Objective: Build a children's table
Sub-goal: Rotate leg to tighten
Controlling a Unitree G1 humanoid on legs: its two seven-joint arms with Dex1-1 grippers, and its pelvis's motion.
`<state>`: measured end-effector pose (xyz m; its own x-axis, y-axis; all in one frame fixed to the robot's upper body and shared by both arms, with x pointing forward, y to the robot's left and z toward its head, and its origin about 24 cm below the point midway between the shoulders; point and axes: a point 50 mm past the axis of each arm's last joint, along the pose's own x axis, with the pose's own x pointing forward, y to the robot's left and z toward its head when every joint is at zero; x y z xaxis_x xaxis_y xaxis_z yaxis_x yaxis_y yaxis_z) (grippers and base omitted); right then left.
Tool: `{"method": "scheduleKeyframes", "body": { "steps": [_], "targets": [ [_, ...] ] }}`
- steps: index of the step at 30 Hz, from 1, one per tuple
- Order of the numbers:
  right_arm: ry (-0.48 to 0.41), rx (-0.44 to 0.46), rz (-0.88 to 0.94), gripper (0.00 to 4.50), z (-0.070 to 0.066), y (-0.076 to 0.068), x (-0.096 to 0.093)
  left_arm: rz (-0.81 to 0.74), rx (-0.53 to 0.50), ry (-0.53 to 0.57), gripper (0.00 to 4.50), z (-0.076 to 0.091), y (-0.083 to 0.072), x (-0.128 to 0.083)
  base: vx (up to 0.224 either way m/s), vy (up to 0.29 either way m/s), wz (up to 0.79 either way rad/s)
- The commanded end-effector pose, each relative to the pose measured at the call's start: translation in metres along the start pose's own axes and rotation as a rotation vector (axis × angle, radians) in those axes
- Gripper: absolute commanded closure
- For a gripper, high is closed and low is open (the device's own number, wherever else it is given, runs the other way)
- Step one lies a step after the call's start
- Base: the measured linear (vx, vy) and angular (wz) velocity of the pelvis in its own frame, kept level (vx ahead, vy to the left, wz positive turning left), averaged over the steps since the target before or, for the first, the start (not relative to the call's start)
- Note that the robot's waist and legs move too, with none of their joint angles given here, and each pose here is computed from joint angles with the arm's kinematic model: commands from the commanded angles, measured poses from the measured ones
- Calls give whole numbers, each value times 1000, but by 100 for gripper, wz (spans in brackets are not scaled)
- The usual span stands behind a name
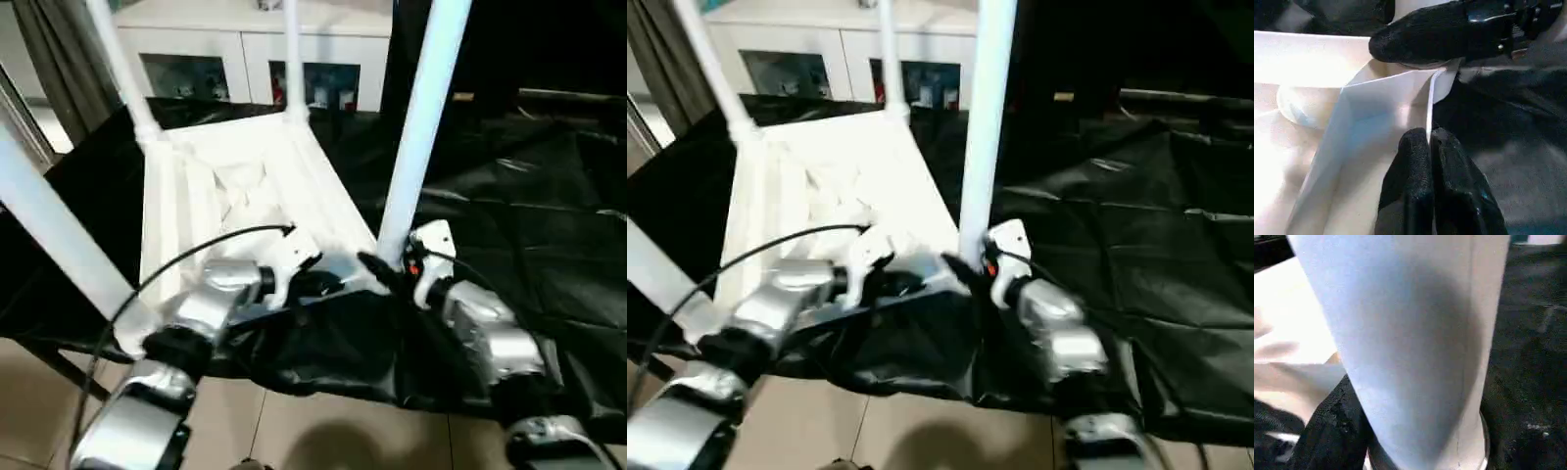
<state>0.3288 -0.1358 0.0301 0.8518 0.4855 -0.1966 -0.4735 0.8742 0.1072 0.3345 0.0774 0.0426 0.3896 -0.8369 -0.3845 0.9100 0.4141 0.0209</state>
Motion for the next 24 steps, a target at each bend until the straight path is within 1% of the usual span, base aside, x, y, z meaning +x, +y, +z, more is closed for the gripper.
{"method": "scheduleKeyframes", "body": {
  "steps": [1,2,3,4,5,6,9,15,16,19,20,21,24],
  "targets": [
    [101,7,54,189,-25,22,4,110,-3,-65,450,15,8,4,0,0,0],
    [86,-3,85,189,-24,30,7,99,-4,-75,450,17,4,9,0,0,0],
    [74,9,109,154,-23,33,8,89,-2,-77,450,18,3,11,0,0,0],
    [49,44,150,133,-20,36,8,63,6,-80,450,18,1,11,0,0,0],
    [33,61,190,119,-16,37,6,35,12,-81,450,18,0,10,0,0,0],
    [29,59,201,117,-15,37,6,26,14,-80,450,17,0,9,0,0,0],
    [26,11,267,78,-11,34,1,-26,23,-79,450,15,0,3,0,0,0],
    [52,-68,491,78,-1,20,-21,-166,64,-24,450,2,1,-19,0,0,0],
    [52,-68,491,78,-1,20,-21,-166,64,-24,450,2,1,-19,0,0,0],
    [111,-115,613,78,1,10,-37,-256,70,5,450,-5,2,-37,0,0,0],
    [125,-127,628,78,1,7,-39,-275,69,12,450,-6,3,-42,0,0,0],
    [125,-127,628,78,1,7,-39,-275,69,12,450,-6,3,-42,0,0,0],
    [129,-144,645,78,4,2,-41,-307,62,24,450,-8,4,-51,0,0,0]
  ]
}}
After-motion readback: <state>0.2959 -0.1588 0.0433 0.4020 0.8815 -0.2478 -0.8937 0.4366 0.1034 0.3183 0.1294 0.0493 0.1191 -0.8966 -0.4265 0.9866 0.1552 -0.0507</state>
